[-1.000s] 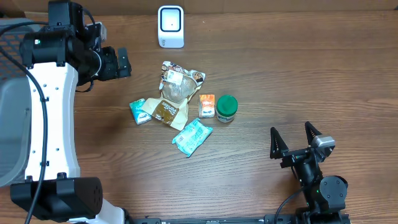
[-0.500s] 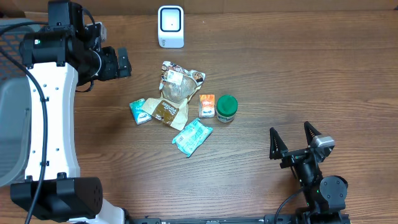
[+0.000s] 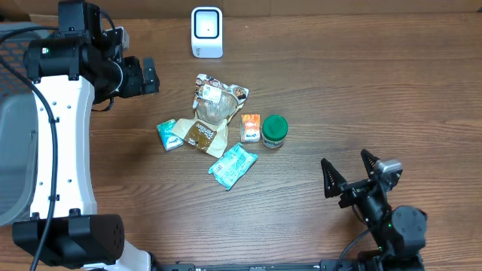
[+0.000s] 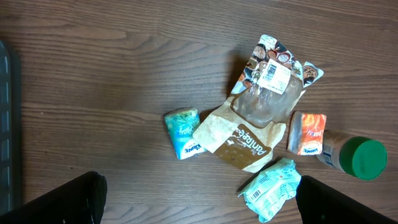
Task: Scan the item barcode
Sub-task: 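Reach the right gripper to the green-capped jar and grasp it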
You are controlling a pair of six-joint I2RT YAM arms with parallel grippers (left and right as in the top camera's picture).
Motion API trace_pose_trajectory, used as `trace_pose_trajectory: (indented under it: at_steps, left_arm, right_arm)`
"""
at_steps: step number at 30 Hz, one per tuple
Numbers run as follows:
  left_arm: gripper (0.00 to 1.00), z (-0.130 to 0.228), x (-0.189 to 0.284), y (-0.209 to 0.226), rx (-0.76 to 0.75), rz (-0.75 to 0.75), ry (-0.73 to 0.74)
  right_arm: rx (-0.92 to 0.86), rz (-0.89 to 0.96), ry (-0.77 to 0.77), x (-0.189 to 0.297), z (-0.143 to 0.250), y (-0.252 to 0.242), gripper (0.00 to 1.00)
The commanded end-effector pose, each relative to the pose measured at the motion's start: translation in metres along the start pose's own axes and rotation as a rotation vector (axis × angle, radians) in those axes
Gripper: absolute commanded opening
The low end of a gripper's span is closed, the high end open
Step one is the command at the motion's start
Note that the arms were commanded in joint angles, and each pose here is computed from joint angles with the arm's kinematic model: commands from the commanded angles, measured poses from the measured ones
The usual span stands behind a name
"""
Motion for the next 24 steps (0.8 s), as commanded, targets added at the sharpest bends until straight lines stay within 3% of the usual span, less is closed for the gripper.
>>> trace_pose_trajectory:
  at_steps: [1,6,16,24]
  left_arm:
    - [1.00,-0.003,0.009,-0.004,-0.015,0.022,-0.031]
    - [1.00,-0.003,0.009,-0.004,-0.015,0.022,-0.030]
    - [1.00,-0.003,0.009,-0.004,-0.015,0.022,-0.030]
    - [0.99,-0.003,0.009,-0.004,-0.015,0.022,-0.030]
  right_arm:
    - [-0.006,-0.021,-0.005,0.004,-0.035,0.006,1.00]
    - [-0.038,-0.035,0.115,-0.007,-0.072,0.009,1.00]
    - [-0.158,-0.056,0.504,-0.057,-0.136,0.009,1.00]
    - [-0.176,-0.107,0.862,-0.117,-0.126,0.015,1.00]
Point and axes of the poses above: each gripper's point midway between its finger pads, its own x axis back along the fingers, its own y axis along the line the jaws close on, z = x × y, the point moved 7 cm from there along x, back along the fingers, and after that the axes turned 7 degrees about x, right-handed, at the moved point
